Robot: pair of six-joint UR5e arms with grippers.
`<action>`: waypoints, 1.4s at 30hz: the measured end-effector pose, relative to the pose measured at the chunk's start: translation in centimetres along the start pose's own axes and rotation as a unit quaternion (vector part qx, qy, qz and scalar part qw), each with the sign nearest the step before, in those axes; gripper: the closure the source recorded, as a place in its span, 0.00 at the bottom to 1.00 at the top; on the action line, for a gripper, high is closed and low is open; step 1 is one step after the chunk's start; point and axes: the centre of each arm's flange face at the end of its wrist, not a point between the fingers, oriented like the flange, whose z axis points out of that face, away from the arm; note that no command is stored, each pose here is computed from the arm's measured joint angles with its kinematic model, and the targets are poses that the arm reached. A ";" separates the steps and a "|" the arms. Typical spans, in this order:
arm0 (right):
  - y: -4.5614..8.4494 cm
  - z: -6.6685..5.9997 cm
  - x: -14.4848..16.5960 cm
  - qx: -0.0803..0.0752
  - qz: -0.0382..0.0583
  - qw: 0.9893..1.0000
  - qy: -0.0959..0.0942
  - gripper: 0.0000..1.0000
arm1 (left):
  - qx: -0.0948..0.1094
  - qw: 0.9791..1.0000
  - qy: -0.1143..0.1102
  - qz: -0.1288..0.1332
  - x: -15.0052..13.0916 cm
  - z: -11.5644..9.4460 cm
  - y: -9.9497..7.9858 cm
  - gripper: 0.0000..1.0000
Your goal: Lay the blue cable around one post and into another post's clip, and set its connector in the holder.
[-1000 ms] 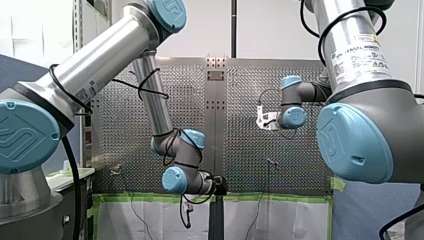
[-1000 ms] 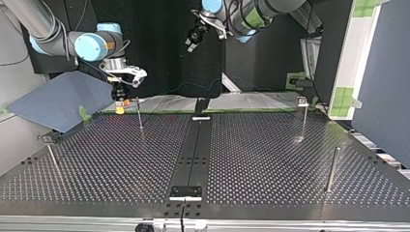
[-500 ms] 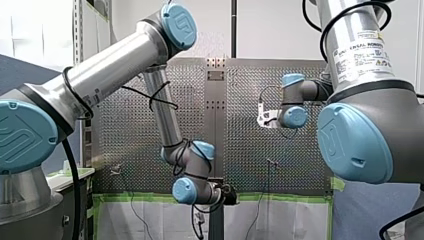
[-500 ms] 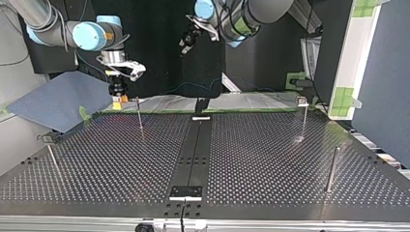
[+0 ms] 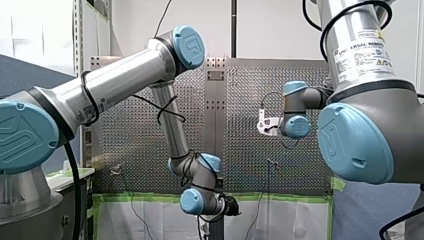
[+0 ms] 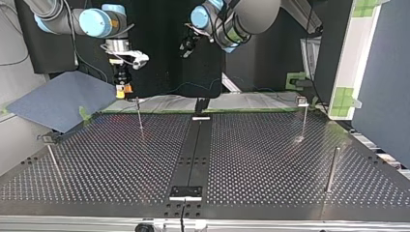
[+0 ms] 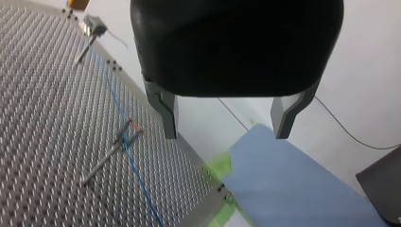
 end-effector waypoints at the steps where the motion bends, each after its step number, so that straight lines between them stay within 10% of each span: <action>1: -0.1 -0.3 -0.3 -0.002 0.000 1.000 0.000 0.00 | -0.003 1.000 0.002 -0.004 0.1 0.2 0.2 0.04; 27: -1.7 -1.5 -0.9 0.004 0.002 1.000 0.021 0.00 | -0.088 0.992 0.017 -0.091 6.3 5.5 6.1 0.06; 42: -2.1 -1.4 -0.6 0.008 0.003 0.999 0.033 0.00 | -0.010 0.994 0.034 -0.107 13.0 8.3 5.4 0.06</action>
